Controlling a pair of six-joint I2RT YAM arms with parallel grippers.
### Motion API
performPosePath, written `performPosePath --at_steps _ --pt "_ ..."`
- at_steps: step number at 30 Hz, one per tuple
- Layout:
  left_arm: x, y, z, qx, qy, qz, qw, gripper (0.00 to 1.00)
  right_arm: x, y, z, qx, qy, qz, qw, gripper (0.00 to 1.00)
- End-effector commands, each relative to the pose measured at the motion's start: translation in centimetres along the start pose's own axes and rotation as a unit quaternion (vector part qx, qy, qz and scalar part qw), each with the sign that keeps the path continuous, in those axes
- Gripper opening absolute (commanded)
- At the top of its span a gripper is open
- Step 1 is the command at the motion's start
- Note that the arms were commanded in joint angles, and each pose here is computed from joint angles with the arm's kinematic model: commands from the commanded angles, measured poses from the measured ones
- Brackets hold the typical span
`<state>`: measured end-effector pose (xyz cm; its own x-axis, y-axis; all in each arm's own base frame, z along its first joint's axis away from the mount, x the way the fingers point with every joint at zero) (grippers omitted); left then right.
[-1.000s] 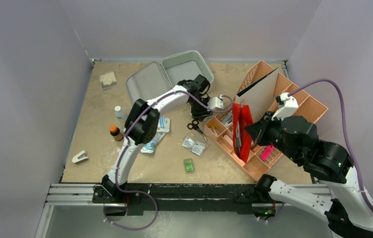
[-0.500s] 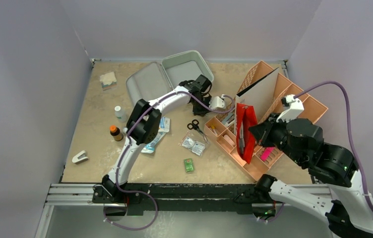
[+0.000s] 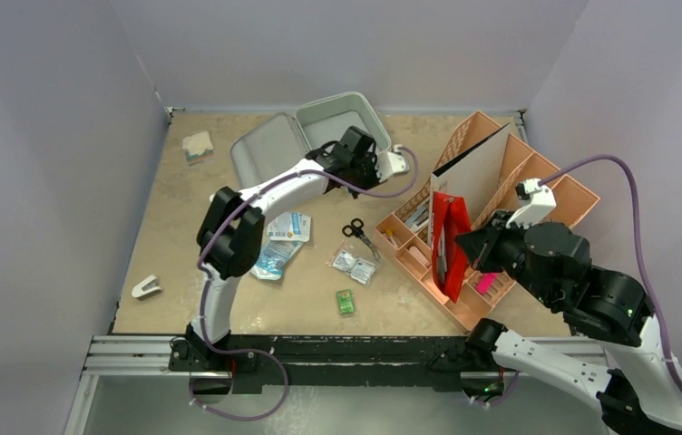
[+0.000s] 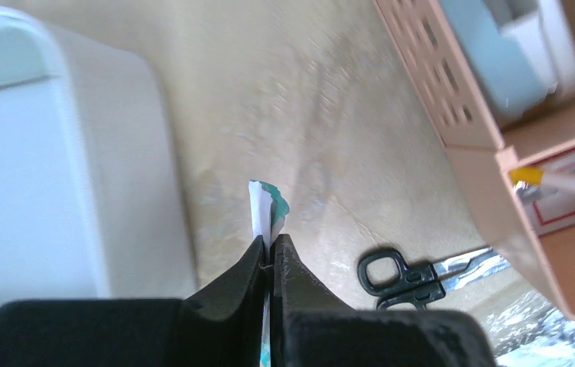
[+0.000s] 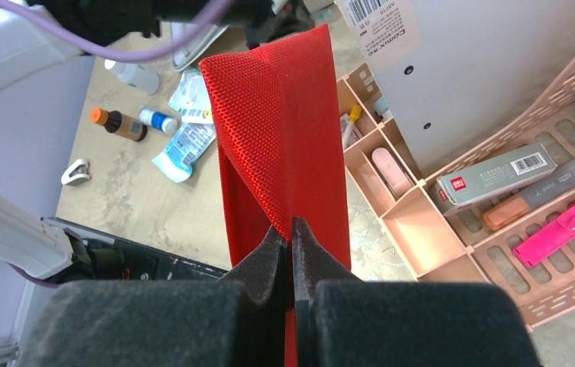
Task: Organize the medicine kit
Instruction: Pick up the medical item at the center of the board, then place the medical item at the medicine pouch.
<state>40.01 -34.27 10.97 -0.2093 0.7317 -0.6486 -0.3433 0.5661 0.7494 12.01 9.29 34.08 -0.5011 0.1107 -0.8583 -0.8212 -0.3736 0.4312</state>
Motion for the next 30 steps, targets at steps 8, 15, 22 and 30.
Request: performPosePath --at_steps 8,15,22,30 --pt "-7.8 11.1 -1.7 0.011 0.248 -0.168 0.954 0.00 1.4 -3.0 1.4 0.002 -0.010 0.034 0.999 0.00" --pt "-8.4 15.4 -7.1 0.141 0.352 -0.165 0.911 0.00 1.9 -5.6 3.4 -0.017 -0.028 0.047 0.998 0.00" --pt "-8.5 20.6 -10.0 0.189 0.436 -0.201 0.857 0.00 2.5 -8.8 5.7 -0.035 -0.060 0.059 0.996 0.00" --pt "-9.5 24.4 -12.3 0.263 0.494 -0.232 0.796 0.00 2.2 -11.8 8.1 -0.052 -0.091 0.063 0.993 0.00"
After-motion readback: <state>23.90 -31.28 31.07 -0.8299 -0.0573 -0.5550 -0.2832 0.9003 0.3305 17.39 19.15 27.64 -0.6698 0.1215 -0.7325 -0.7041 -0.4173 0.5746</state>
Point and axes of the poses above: each gripper's point midway between its finger pads, its own y axis back along the fingers, its own z axis along the line the jaws close on, x = y × z, the point moved 3 cm from there along y, back along the fingers, and after that the axes turned 10 degrees about y, right-handed, at the moved point
